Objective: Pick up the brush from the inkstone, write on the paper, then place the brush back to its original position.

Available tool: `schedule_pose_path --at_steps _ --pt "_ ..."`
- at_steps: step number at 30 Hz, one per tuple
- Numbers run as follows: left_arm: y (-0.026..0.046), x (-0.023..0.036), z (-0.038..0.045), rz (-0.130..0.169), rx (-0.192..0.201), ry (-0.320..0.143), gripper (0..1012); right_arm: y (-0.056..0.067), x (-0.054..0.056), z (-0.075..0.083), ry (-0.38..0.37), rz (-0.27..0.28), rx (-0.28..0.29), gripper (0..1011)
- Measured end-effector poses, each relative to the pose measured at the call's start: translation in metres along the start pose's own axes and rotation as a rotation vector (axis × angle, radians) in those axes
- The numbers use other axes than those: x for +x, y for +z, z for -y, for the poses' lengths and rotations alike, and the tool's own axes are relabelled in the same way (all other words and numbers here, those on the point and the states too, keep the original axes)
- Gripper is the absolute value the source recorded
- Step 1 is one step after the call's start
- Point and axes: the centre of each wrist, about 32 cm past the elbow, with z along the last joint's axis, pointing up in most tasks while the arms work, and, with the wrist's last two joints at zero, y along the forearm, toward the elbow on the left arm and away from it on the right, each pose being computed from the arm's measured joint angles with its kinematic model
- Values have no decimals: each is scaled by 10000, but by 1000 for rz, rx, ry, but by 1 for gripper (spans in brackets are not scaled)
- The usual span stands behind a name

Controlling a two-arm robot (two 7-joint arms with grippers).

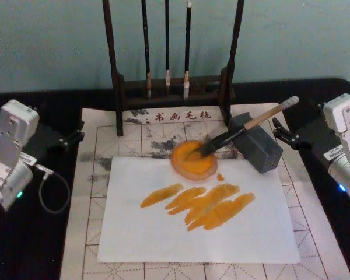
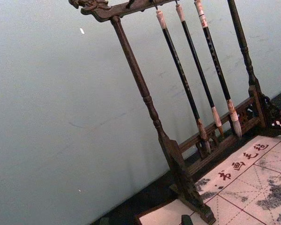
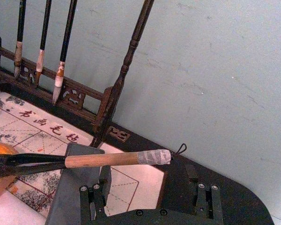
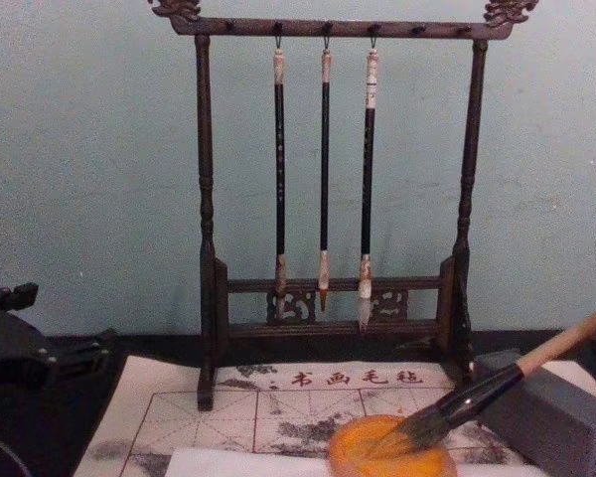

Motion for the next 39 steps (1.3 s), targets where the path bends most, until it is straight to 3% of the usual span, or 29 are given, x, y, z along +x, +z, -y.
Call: schedule_pose_path --at_steps 39 --pt "0 0 0 0 0 0 1001 0 0 0 0 0 0 1000"
